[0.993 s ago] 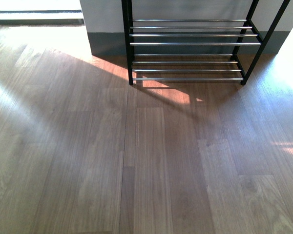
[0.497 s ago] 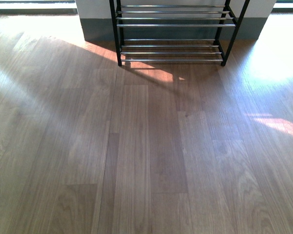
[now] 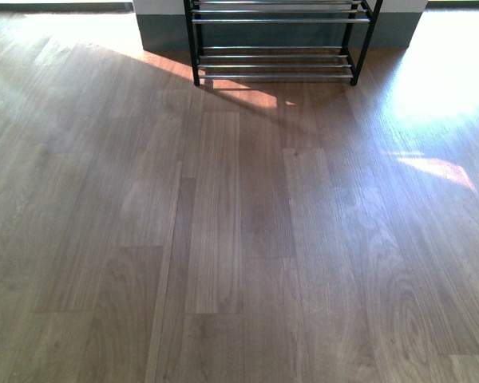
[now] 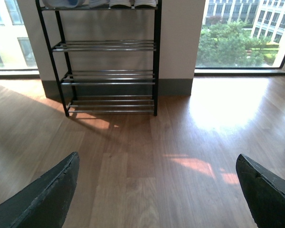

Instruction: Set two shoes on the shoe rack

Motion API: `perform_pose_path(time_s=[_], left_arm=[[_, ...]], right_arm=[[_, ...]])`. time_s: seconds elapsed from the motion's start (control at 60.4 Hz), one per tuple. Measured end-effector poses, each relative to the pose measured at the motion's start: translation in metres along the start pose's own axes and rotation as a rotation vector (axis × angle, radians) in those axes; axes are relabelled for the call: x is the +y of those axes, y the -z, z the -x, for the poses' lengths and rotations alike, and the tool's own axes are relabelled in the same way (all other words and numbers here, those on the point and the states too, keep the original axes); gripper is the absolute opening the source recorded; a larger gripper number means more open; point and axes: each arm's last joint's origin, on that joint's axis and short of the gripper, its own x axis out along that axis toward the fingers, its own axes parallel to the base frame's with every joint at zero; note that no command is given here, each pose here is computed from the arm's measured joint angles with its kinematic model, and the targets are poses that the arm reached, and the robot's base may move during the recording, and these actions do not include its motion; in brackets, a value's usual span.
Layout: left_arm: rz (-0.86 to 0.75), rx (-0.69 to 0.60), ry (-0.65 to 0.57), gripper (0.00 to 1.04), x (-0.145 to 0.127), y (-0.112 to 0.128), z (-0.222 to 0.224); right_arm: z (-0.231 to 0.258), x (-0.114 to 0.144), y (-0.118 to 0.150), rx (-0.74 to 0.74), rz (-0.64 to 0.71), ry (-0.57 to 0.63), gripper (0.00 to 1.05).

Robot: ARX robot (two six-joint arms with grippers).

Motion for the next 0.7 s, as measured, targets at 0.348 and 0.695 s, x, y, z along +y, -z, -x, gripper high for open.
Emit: perform_pose_path(time_s=[0.348,0.695], left_arm=[[0.0,0.0,0.0,0.95,0.0,0.0,0.0],[0.0,0.0,0.0,0.95,0.0,0.0,0.0]], right_arm=[[0.0,0.0,0.0,0.0,0.0,-0.001,0.96],[0.0,0.0,0.0,0.0,0.0,-0.001,0.96]])
